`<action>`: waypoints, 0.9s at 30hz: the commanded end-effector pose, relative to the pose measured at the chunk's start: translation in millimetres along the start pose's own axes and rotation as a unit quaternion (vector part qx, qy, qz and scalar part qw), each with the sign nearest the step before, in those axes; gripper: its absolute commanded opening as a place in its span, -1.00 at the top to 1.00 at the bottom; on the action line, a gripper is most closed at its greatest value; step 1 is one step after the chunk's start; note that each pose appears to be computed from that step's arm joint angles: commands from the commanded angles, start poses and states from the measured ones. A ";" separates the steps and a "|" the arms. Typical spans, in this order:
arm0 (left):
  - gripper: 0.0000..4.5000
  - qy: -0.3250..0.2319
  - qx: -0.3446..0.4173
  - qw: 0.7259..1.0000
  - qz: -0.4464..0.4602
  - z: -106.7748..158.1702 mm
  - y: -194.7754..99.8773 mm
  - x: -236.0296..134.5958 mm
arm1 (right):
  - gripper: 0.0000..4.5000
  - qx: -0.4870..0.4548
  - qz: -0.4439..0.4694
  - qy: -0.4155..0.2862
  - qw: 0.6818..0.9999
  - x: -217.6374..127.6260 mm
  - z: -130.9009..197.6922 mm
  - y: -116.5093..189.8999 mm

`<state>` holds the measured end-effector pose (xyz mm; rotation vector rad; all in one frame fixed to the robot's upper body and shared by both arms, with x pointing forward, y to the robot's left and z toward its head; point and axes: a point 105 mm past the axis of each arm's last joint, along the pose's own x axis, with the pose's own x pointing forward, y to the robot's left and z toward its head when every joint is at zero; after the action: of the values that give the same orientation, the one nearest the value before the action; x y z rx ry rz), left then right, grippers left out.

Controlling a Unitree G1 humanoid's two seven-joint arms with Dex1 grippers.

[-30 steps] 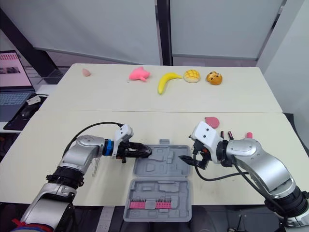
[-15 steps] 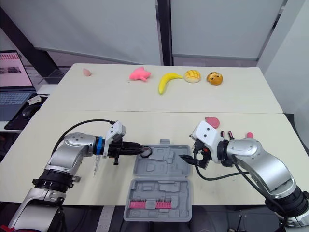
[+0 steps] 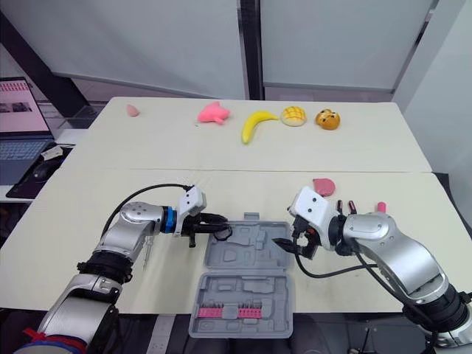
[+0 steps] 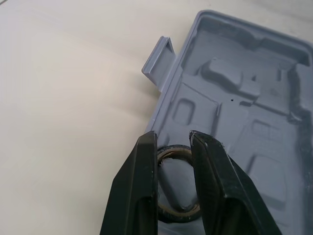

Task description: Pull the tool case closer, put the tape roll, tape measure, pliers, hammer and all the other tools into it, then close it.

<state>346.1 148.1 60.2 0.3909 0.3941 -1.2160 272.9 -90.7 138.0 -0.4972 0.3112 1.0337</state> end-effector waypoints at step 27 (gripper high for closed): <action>0.55 -0.046 0.058 0.997 0.024 40.9 12.2 -61.1 | -1.00 -0.030 0.001 -0.050 0.998 -10.4 18.8 1.4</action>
<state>345.0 177.1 100.2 0.4428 0.3120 -1.2114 268.5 -88.4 141.9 -0.4793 0.2808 1.0787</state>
